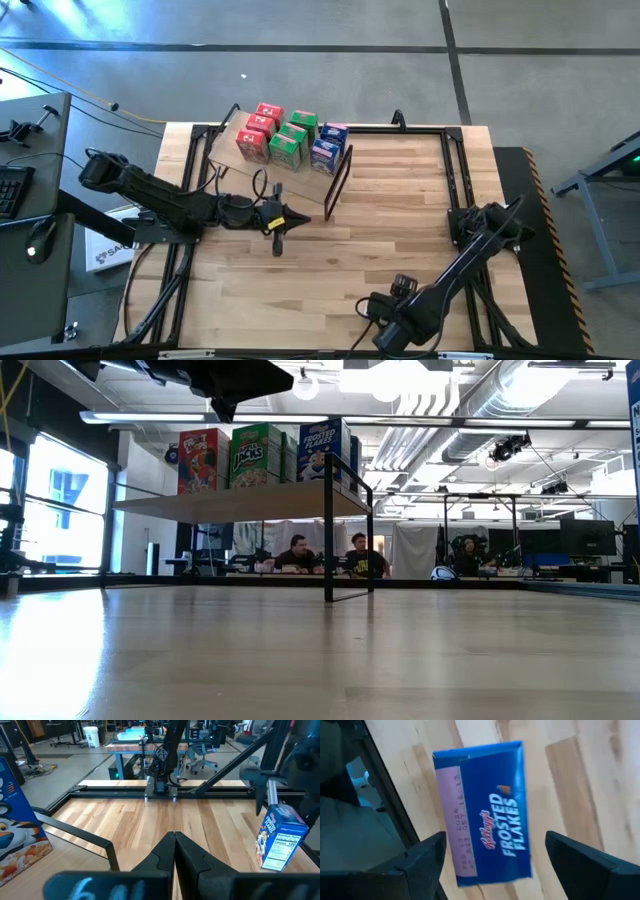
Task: Stack cereal on shelf
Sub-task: Put the blue cereal box on the shelf aligned with the other blue cereal box
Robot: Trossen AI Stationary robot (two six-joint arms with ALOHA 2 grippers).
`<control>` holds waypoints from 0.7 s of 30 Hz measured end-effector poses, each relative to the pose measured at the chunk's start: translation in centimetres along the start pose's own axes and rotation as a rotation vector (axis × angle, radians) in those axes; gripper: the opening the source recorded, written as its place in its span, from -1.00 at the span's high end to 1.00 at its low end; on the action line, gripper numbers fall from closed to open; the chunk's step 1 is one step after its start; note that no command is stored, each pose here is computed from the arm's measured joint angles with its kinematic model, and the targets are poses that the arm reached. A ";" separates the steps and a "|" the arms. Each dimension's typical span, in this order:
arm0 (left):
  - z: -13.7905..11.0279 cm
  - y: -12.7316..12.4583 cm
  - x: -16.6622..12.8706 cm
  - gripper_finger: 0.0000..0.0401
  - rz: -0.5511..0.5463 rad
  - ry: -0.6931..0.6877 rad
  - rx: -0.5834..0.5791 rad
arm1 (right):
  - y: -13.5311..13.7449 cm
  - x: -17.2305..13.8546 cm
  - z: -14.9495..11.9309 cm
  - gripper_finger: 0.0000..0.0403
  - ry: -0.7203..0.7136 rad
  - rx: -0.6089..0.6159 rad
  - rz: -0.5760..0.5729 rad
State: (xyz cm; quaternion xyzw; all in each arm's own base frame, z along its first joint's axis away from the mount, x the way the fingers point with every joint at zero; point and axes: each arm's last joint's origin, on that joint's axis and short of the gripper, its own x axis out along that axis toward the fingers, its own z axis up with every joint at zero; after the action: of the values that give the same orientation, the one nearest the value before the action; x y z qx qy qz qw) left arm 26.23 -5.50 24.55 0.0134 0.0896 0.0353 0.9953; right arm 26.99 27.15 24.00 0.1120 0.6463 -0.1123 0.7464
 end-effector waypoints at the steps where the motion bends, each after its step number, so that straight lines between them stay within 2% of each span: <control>1: 0.0 -0.1 0.0 1.00 -0.002 0.000 0.000 | 0.0 0.3 0.0 -0.58 0.005 0.011 0.007; 6: -1.7 0.1 -0.5 1.00 -0.008 -0.045 -0.035 | 0.2 1.4 0.0 -0.55 0.018 0.019 0.055; 12: -3.8 0.6 -1.5 1.00 -0.026 -0.090 -0.100 | 0.4 1.5 0.1 -0.27 0.008 0.021 0.073; 17: -4.0 1.0 -2.5 1.00 -0.011 -0.108 -0.106 | 0.4 1.6 0.3 -0.04 -0.001 0.026 0.088; 21: -3.7 1.6 -3.6 1.00 0.002 -0.146 -0.104 | 0.4 1.4 0.8 0.03 -0.011 0.021 0.103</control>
State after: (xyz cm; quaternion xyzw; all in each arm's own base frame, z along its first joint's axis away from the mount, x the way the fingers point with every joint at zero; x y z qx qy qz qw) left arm 21.88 -4.09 21.64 -0.0354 0.0146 0.0398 0.9985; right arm 28.09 27.26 22.78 0.1524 0.6345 -0.0812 0.7534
